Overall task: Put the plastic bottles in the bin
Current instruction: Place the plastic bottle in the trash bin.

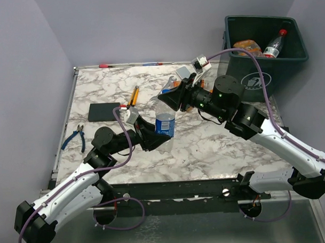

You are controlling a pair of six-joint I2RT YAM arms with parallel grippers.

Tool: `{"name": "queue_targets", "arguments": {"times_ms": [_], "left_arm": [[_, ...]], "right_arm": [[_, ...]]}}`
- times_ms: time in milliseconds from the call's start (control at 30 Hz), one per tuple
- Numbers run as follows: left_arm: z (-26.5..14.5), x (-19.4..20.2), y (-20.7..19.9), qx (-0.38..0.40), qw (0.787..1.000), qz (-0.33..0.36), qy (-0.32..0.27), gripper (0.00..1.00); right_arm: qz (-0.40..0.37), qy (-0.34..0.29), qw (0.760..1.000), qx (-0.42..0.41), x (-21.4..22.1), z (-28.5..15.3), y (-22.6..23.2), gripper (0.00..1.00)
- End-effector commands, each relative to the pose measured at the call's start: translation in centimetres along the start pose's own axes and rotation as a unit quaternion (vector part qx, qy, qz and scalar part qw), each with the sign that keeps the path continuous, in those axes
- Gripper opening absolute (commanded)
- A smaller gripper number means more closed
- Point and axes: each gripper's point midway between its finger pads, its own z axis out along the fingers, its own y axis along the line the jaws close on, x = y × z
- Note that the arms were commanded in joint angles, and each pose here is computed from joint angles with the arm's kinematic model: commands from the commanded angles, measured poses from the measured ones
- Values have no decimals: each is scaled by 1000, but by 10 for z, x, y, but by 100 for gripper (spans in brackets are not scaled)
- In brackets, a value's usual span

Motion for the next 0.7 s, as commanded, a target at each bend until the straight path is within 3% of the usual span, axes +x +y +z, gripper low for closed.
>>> {"name": "queue_targets", "arguments": {"times_ms": [0, 67, 133, 167, 300, 400, 567, 667], "left_arm": [[-2, -7, -1, 0, 1000, 18, -17, 29], [-2, -8, 0, -5, 1000, 16, -19, 48], [-4, -10, 6, -26, 999, 15, -26, 85], [-5, -12, 11, -42, 999, 17, -31, 97], [-22, -32, 33, -129, 987, 48, -80, 99], [-42, -50, 56, -218, 966, 72, -115, 99], [-116, -65, 119, -454, 869, 91, -173, 99], [-136, -56, 133, -501, 843, 116, -159, 99]], "right_arm": [[-3, -3, 1000, -5, -10, -6, 6, 23], [-6, -1, 1000, -6, -10, -8, 6, 3], [-7, -1, 1000, -5, -11, -13, 6, 0], [-9, -3, 1000, -3, -14, -17, 6, 0], [-27, -13, 999, 13, -28, -36, 3, 0], [-48, -25, 998, 39, -43, -56, -4, 0], [-140, -113, 970, 165, -110, -109, -39, 0], [-174, -212, 925, 264, -166, -151, -61, 0]]}}
